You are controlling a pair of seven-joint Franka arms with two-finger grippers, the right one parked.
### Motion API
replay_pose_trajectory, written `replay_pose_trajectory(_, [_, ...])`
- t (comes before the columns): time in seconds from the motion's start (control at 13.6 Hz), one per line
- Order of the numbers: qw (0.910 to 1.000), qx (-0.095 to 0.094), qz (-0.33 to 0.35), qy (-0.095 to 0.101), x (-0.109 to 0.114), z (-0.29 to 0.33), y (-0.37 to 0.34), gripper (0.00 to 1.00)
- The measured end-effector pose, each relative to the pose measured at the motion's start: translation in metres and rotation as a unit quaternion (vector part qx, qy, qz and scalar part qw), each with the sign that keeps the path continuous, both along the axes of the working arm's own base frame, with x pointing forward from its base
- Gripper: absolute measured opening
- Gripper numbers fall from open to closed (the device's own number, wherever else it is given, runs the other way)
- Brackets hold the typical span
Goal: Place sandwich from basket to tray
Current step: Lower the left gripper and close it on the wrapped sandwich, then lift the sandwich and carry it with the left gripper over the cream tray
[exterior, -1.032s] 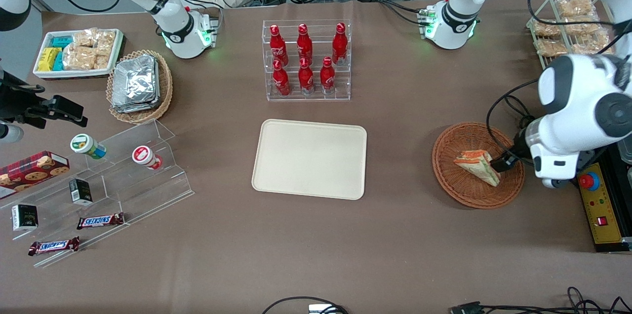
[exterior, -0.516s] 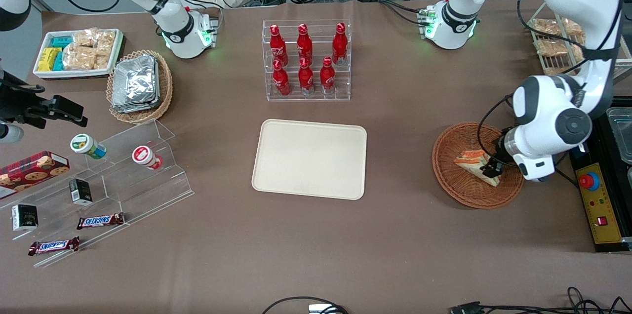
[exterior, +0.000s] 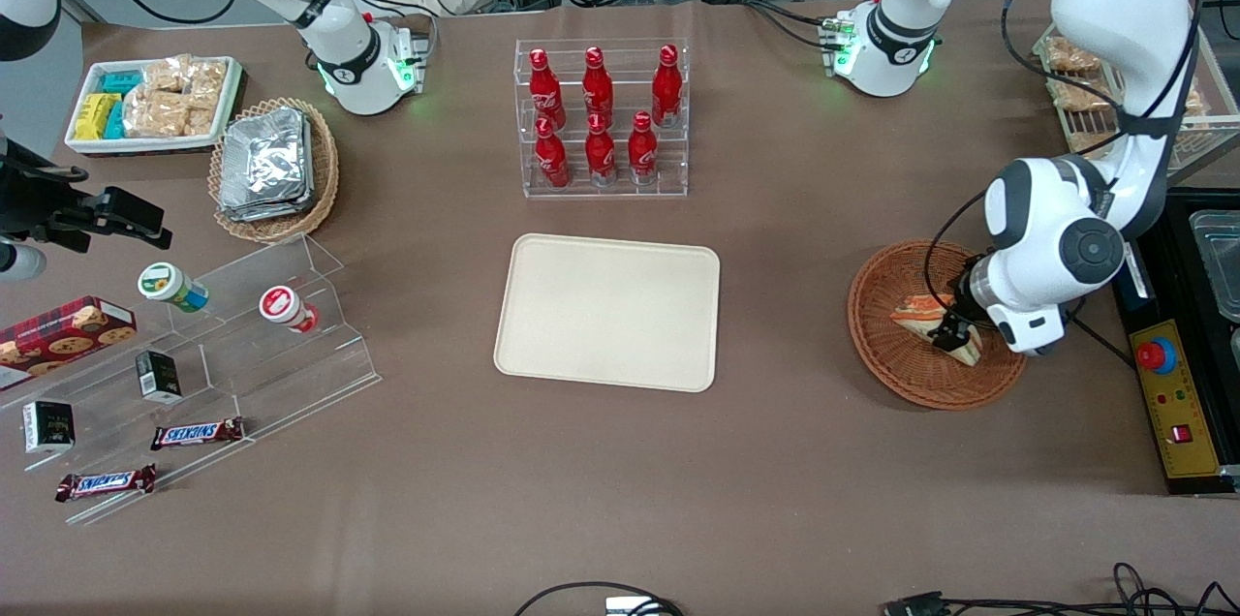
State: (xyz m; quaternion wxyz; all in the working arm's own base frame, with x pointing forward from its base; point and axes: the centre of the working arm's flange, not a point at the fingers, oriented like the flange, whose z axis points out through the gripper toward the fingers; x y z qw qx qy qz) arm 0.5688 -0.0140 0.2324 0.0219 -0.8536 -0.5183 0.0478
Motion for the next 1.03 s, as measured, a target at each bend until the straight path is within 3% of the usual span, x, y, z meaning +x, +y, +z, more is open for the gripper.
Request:
replay_pose_trajectory(0.07, [1.0, -0.001, 0.0, -0.003, 0.004, -0.005, 0.0, 0.97])
replay_pose_trajectory(0.37, [0.9997, -0.003, -0.017, -0.016, 0.023, 0.011, -0.009, 0.52])
replay_pose_trajectory(0.44, [0.9994, -0.001, -0.033, -0.008, 0.028, 0.022, -0.01, 0.42])
replay_pose_trajectory(0.59, [0.9969, 0.001, -0.075, 0.024, 0.039, 0.063, -0.016, 0.34])
replay_pose_trajectory(0.74, [0.9886, -0.006, -0.14, 0.056, 0.05, 0.133, -0.036, 0.3])
replay_pose_trajectory(0.81, [0.9818, -0.012, -0.179, 0.063, 0.053, 0.174, -0.051, 0.23])
replay_pose_trajectory(1.03, [0.9571, -0.028, -0.285, 0.044, 0.051, 0.276, -0.109, 0.19])
